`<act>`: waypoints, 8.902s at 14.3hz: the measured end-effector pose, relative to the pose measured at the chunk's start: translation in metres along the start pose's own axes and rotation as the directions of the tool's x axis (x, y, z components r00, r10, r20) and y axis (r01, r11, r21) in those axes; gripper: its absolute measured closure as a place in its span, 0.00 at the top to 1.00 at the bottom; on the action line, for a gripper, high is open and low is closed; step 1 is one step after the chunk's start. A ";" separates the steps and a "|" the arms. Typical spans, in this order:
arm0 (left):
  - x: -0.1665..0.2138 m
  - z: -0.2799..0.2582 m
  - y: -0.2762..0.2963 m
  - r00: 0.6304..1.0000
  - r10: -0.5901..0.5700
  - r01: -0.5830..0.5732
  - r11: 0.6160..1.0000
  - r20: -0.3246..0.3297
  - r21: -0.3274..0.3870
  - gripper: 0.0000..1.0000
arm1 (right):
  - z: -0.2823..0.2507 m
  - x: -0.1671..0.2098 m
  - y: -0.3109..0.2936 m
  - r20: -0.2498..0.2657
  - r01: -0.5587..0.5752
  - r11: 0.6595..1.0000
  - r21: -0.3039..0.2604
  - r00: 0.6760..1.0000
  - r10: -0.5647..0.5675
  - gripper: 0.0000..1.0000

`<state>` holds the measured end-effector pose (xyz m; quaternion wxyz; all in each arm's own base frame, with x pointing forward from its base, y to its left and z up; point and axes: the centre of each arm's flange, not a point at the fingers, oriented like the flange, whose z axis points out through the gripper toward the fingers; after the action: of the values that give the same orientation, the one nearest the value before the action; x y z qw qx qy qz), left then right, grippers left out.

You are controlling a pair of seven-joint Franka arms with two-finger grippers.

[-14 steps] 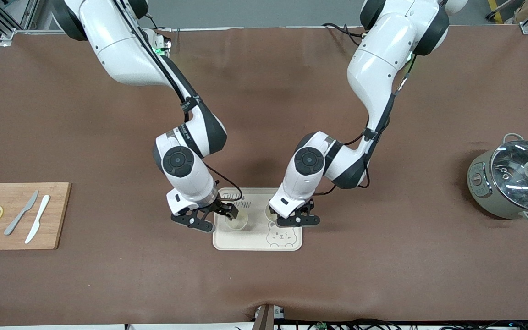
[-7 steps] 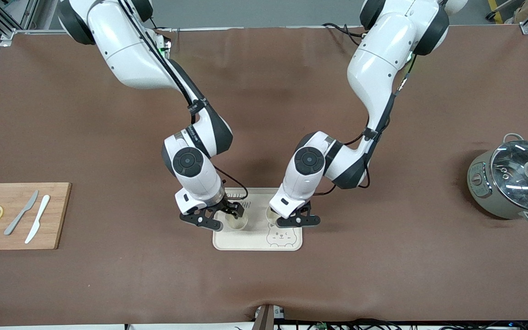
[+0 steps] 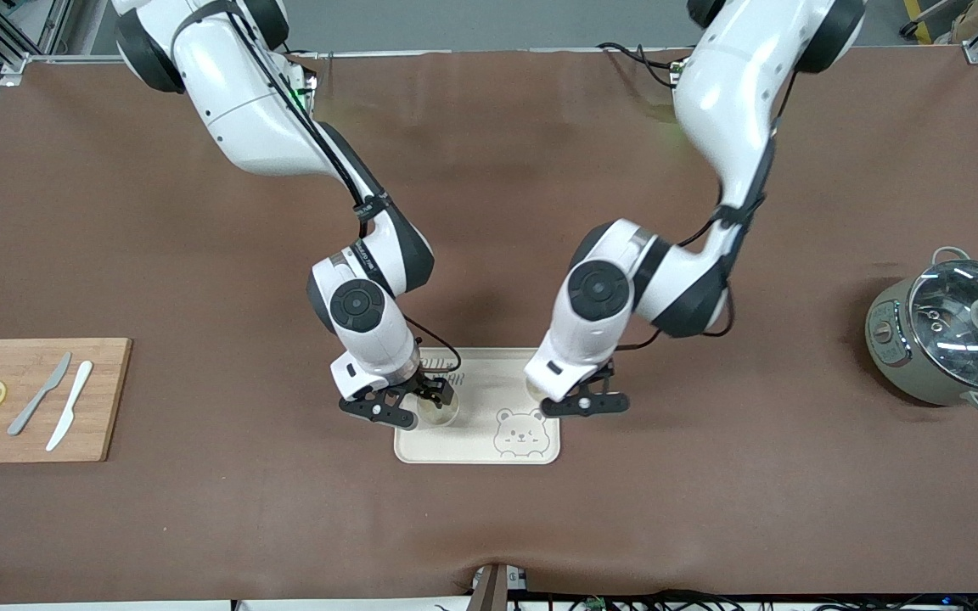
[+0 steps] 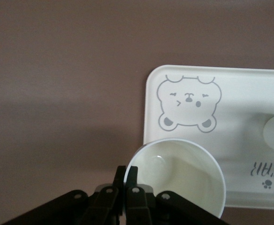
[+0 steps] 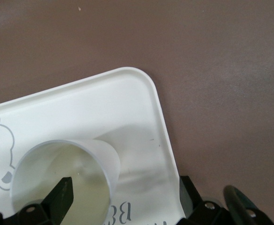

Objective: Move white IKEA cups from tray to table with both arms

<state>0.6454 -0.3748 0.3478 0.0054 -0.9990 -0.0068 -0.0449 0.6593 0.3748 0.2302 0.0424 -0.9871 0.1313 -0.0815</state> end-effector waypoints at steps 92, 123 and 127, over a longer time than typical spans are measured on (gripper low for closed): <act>-0.004 -0.208 -0.249 0.917 0.372 -0.364 0.928 0.145 -0.077 1.00 | -0.321 0.143 0.423 0.276 0.070 0.997 -0.043 0.960 -0.055 1.00; -0.038 -0.279 -0.341 0.974 0.211 -0.210 0.978 0.086 -0.020 1.00 | -0.333 0.149 0.429 0.224 0.059 0.997 -0.046 0.974 -0.047 1.00; -0.040 -0.272 -0.330 0.970 0.223 -0.219 0.974 0.097 -0.050 1.00 | -0.334 0.150 0.429 0.215 0.058 0.997 -0.046 0.976 -0.047 1.00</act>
<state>0.5765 -0.0483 0.6185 -0.0092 -0.9944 0.1053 0.0068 0.6368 -0.0988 0.5360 0.0282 -0.9940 0.1018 0.0272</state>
